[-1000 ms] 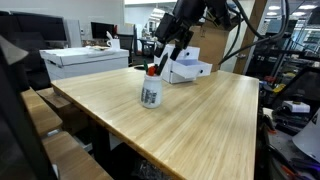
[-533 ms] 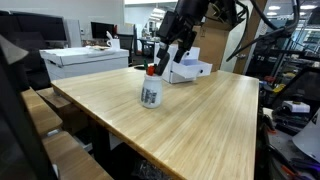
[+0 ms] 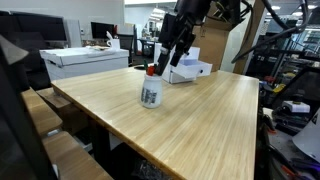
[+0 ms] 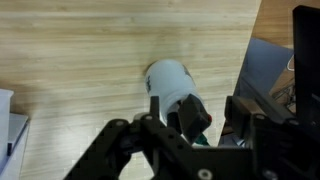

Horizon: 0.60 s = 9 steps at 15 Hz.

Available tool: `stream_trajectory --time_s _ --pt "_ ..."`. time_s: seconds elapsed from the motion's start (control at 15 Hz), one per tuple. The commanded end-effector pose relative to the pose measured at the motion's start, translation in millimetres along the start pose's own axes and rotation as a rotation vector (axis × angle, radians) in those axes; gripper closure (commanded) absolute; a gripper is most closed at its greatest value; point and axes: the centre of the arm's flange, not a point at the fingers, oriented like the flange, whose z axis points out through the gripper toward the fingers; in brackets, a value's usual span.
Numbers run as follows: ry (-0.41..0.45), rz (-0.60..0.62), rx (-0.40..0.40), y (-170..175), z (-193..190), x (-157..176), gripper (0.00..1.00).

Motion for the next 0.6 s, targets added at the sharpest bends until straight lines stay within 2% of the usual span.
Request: stream_trajectory --time_s 0.0,0.4,0.53 --pt "0.055 0.0 0.008 1.1 -1.0 -1.0 0.58" --pt "0.083 0.004 0.007 3.1 -1.8 4.1 0.94" --pt "0.082 0.004 -0.007 3.5 -0.9 4.6 0.96"
